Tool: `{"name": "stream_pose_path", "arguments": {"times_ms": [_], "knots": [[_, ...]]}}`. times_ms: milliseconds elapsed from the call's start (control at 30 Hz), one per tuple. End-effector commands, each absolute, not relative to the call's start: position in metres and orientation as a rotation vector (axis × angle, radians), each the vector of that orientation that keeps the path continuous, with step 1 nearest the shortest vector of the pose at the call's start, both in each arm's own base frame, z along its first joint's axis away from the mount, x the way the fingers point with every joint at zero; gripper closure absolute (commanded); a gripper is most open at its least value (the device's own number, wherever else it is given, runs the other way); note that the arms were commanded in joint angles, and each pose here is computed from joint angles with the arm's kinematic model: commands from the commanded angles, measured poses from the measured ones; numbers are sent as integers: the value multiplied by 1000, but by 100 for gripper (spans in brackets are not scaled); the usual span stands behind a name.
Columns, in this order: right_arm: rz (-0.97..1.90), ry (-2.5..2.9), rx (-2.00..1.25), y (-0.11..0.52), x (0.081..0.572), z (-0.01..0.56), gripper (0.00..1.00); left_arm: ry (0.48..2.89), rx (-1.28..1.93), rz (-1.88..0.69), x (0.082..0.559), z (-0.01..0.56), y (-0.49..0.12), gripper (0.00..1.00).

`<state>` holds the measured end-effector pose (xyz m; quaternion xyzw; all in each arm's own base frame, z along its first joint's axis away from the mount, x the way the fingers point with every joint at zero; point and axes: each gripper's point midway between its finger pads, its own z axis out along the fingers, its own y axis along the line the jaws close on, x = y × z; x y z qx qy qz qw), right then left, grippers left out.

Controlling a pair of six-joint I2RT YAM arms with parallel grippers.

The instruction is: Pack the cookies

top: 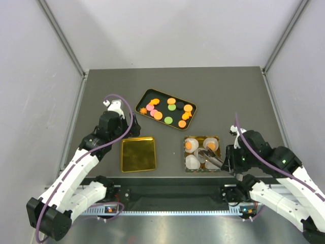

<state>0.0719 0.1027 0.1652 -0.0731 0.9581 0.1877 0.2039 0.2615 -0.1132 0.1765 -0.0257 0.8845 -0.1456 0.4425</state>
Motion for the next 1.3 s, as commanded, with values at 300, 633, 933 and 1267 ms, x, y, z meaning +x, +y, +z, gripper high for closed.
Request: {"name": "stream_pose_path", "arguments": {"times_ms": [300,633,933,1267], "knots": [[541,2632,-183,106,79,168,61,2150,-55,-384,270,190,-117,1],[550,2612,-176,109,84,171,54,2151,-52,-389,270,190,-118,1],[552,2503,-206,119,109,219,53,2150,-49,-388,270,191,-118,1],[524,2360,-350,182,201,244,55,2140,-54,-381,271,193,-117,1]]}}
